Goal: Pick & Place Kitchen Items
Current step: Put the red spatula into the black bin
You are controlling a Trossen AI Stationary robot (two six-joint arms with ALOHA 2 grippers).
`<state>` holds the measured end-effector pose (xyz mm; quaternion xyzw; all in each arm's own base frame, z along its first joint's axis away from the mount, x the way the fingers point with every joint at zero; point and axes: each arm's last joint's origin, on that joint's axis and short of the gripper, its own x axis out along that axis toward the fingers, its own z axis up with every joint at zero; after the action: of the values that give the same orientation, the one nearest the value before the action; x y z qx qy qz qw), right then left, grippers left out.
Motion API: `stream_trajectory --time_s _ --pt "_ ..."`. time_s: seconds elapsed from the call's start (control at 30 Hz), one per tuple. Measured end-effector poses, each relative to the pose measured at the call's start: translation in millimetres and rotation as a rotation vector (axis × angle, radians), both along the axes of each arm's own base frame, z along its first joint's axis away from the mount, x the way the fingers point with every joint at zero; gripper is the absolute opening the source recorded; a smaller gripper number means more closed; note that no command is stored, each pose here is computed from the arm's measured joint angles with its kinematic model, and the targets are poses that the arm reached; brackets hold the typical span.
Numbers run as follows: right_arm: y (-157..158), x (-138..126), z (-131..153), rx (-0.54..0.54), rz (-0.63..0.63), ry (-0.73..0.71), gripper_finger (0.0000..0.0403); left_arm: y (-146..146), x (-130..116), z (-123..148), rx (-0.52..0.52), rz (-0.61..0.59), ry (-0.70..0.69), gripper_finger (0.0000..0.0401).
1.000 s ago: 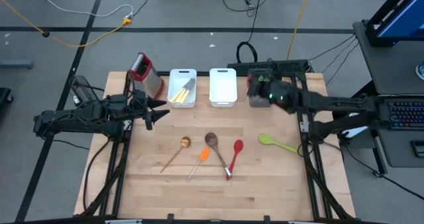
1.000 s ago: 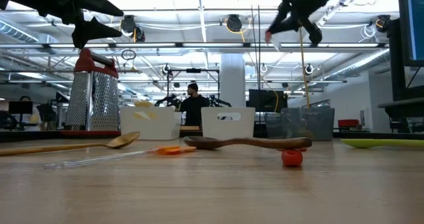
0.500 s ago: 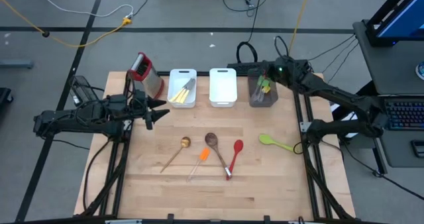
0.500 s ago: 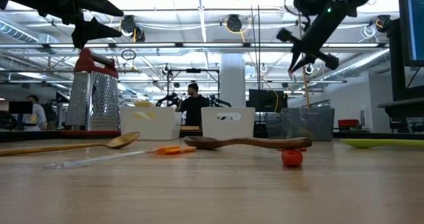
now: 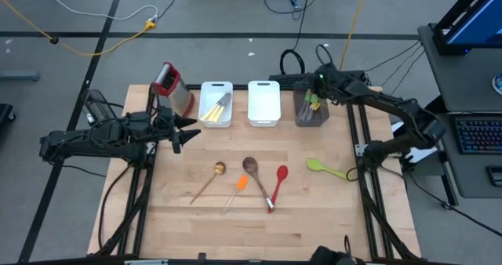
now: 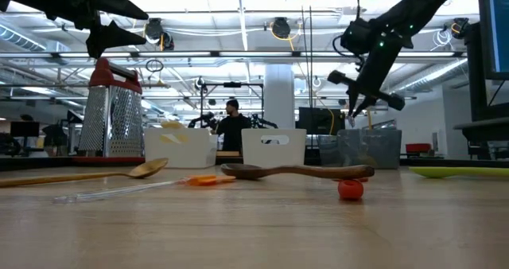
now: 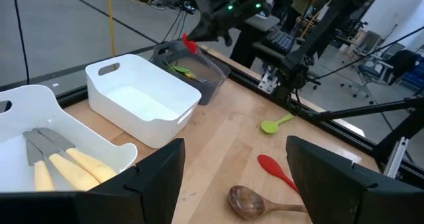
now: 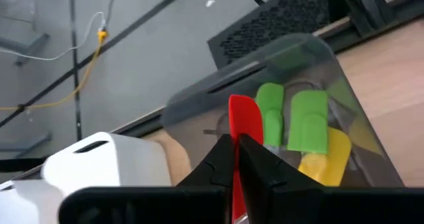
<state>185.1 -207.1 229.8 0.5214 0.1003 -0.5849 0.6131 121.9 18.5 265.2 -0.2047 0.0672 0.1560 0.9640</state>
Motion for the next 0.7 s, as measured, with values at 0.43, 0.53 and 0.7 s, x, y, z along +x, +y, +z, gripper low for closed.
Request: stream_trajectory --time_s 0.43,0.53,0.7 --pt "-9.4 4.2 -13.9 0.023 -0.026 0.012 0.0004 0.0 0.0 -0.1 0.001 0.000 0.001 0.0269" --pt "-10.7 2.5 -14.3 0.026 -0.033 0.014 0.0007 0.0 0.0 0.0 0.001 0.000 0.001 0.0269" --pt "-11.7 1.2 -14.2 0.025 -0.039 0.014 0.0039 0.0 0.0 -0.1 0.001 0.000 0.001 0.0269"
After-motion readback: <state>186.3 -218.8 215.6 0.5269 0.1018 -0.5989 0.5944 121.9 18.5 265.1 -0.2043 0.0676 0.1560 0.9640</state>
